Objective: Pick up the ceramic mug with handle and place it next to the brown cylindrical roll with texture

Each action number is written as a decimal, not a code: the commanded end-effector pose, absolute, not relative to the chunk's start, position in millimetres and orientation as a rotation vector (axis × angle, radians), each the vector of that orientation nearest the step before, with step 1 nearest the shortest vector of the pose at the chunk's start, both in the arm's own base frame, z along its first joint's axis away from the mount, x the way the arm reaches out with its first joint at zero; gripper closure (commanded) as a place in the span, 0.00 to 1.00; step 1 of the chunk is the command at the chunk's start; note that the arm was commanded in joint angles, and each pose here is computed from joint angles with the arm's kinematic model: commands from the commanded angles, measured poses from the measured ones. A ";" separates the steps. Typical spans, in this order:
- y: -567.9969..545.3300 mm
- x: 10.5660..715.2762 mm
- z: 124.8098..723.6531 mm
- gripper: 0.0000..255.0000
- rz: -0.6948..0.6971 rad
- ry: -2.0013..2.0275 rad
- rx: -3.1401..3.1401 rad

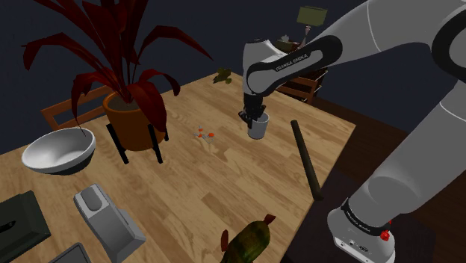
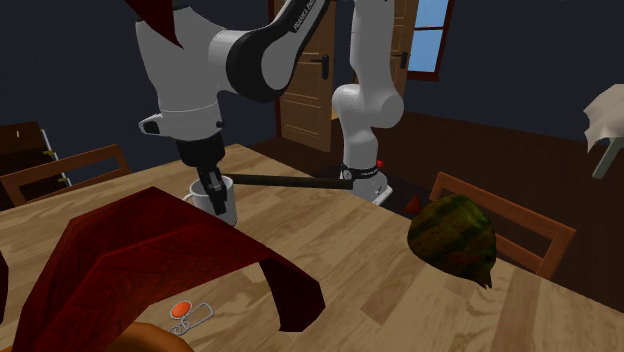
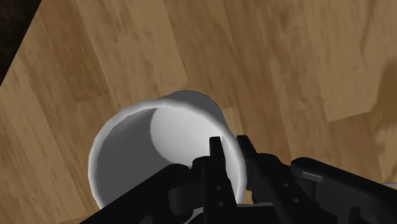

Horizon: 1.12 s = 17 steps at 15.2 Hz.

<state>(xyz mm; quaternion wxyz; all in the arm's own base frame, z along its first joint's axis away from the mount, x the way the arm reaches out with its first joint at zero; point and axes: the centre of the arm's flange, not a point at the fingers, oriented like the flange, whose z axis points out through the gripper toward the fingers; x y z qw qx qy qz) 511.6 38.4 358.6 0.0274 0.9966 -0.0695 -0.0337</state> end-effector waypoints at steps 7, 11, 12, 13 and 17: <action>38.4 511.6 358.6 0.00 -0.104 -0.214 3.078; 40.9 515.1 408.4 0.00 -0.104 -0.214 3.078; 40.9 515.1 408.4 0.00 -0.104 -0.214 3.078; 40.9 515.1 408.4 0.00 -0.104 -0.214 3.078; 40.9 515.1 408.4 0.00 -0.104 -0.214 3.078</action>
